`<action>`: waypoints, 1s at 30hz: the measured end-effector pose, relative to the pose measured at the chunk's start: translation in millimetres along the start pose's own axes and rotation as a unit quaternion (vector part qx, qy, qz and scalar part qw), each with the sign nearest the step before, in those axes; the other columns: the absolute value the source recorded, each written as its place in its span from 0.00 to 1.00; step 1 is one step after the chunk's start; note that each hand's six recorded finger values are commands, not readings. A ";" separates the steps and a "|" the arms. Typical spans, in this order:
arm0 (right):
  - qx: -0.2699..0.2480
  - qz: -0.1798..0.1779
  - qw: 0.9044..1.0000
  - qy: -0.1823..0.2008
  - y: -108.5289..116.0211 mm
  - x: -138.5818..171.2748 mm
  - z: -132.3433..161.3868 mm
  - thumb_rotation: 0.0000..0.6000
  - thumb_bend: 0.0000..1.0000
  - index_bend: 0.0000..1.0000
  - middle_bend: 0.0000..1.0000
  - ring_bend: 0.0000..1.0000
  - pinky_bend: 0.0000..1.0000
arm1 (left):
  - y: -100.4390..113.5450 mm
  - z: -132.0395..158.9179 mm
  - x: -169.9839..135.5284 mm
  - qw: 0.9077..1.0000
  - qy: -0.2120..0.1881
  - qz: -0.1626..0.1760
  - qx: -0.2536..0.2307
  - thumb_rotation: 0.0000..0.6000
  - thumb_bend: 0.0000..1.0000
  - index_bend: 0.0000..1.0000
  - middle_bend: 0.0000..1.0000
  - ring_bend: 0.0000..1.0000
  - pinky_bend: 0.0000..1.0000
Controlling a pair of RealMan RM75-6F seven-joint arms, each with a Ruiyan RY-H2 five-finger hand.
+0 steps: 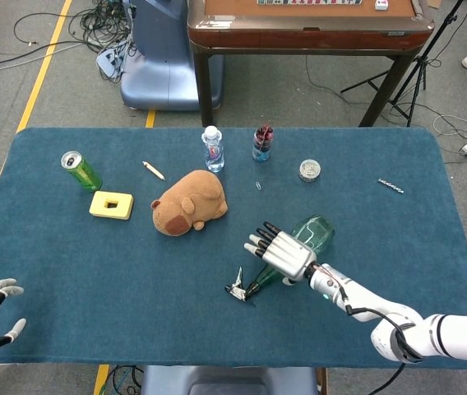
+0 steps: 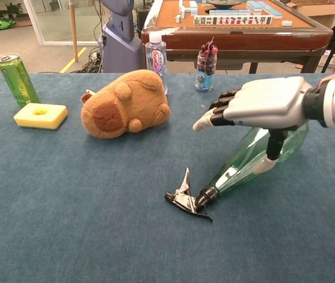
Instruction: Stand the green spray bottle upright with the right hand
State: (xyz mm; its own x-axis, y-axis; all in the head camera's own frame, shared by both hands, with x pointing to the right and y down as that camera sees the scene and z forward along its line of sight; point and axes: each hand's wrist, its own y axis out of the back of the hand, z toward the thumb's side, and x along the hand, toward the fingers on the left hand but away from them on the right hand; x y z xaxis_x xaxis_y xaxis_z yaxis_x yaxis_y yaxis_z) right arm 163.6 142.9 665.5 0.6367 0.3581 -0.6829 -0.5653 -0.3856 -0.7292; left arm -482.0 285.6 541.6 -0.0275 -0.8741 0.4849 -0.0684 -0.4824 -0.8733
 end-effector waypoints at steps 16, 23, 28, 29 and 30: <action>0.042 -0.002 0.999 0.006 -20.7 -20.1 22.7 0.78 0.15 0.29 0.19 0.04 0.07 | -2.0 -3.9 -2.0 1.000 0.000 -0.001 -0.004 1.00 0.26 0.36 0.25 0.21 0.23; 0.056 0.001 0.998 0.000 -26.8 -21.7 24.3 0.79 0.17 0.32 0.20 0.04 0.07 | -3.4 -4.4 -2.6 1.000 -0.001 -0.005 -0.006 1.00 0.26 0.36 0.25 0.21 0.23; 0.069 0.004 0.998 -0.002 -32.2 -22.2 27.0 0.78 0.19 0.37 0.21 0.04 0.07 | -5.6 -5.3 -2.7 1.000 0.000 -0.008 -0.007 1.00 0.26 0.36 0.25 0.21 0.23; 0.068 0.006 0.998 -0.002 -33.3 -22.3 27.5 0.78 0.20 0.37 0.21 0.04 0.07 | -5.8 -5.5 -2.7 1.000 0.001 -0.008 -0.007 1.00 0.26 0.36 0.25 0.21 0.23; 0.068 0.007 0.998 -0.002 -34.3 -22.5 28.1 0.78 0.21 0.38 0.22 0.04 0.08 | -5.8 -5.7 -2.7 1.000 0.001 -0.007 -0.008 1.00 0.26 0.36 0.25 0.21 0.23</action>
State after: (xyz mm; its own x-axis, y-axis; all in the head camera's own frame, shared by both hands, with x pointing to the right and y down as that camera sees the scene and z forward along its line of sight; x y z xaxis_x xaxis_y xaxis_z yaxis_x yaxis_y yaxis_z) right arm 153.9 171.9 704.6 0.6264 0.3572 -0.6928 -0.6402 -0.2714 -0.7187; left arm -487.2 291.1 545.6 -0.0278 -0.8668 0.4980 -0.0839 -0.4944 -0.8652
